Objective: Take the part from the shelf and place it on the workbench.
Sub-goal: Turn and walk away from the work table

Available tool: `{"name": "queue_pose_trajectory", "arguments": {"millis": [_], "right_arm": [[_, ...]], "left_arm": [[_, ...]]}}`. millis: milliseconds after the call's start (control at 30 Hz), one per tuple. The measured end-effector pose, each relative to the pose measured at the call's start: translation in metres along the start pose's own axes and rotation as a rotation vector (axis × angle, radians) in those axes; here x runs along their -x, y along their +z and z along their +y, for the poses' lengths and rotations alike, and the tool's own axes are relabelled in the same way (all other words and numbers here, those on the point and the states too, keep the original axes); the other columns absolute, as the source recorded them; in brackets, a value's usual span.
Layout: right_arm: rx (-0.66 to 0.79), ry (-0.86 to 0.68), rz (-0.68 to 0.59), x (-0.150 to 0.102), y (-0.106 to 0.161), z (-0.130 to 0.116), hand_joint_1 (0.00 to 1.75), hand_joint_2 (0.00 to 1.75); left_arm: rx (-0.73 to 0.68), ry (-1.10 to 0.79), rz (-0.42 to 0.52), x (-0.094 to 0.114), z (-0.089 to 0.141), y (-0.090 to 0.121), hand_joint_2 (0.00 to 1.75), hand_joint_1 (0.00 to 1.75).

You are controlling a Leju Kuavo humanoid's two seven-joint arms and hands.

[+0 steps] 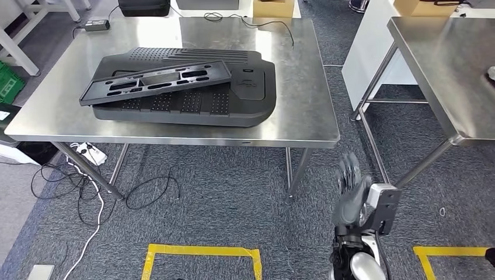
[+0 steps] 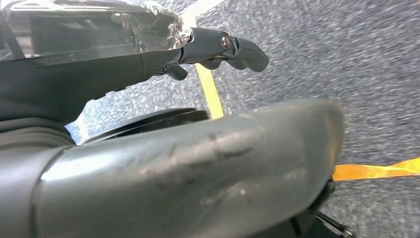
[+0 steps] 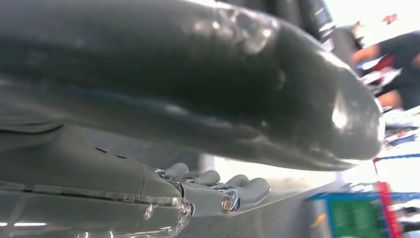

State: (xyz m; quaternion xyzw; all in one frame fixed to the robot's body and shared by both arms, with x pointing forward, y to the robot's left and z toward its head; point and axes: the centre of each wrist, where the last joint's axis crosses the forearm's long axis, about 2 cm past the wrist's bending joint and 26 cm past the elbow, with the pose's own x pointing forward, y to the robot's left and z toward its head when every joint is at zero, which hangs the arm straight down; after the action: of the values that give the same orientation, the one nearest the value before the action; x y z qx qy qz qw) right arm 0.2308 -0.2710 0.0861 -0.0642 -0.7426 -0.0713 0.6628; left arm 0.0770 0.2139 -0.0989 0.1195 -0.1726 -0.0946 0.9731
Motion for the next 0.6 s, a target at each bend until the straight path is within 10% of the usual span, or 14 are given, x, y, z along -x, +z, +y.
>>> {"name": "queue_pose_trajectory", "arguments": {"millis": [333,467,600], "right_arm": [[0.033,0.111,0.164,0.05,0.012,-0.02,0.0,0.0],[0.065,0.131,0.303,0.065,0.017,-0.028,0.0,0.0],[0.062,0.117,0.521,0.107,0.041,-0.047,0.0,0.0]], "left_arm": [[-0.003,0.001,0.005,0.001,0.0,0.0,0.0,0.0],[-0.008,0.008,0.023,0.001,0.0,0.0,1.75,0.0],[-0.008,0.018,0.05,0.003,0.0,0.001,1.75,0.0]]}}
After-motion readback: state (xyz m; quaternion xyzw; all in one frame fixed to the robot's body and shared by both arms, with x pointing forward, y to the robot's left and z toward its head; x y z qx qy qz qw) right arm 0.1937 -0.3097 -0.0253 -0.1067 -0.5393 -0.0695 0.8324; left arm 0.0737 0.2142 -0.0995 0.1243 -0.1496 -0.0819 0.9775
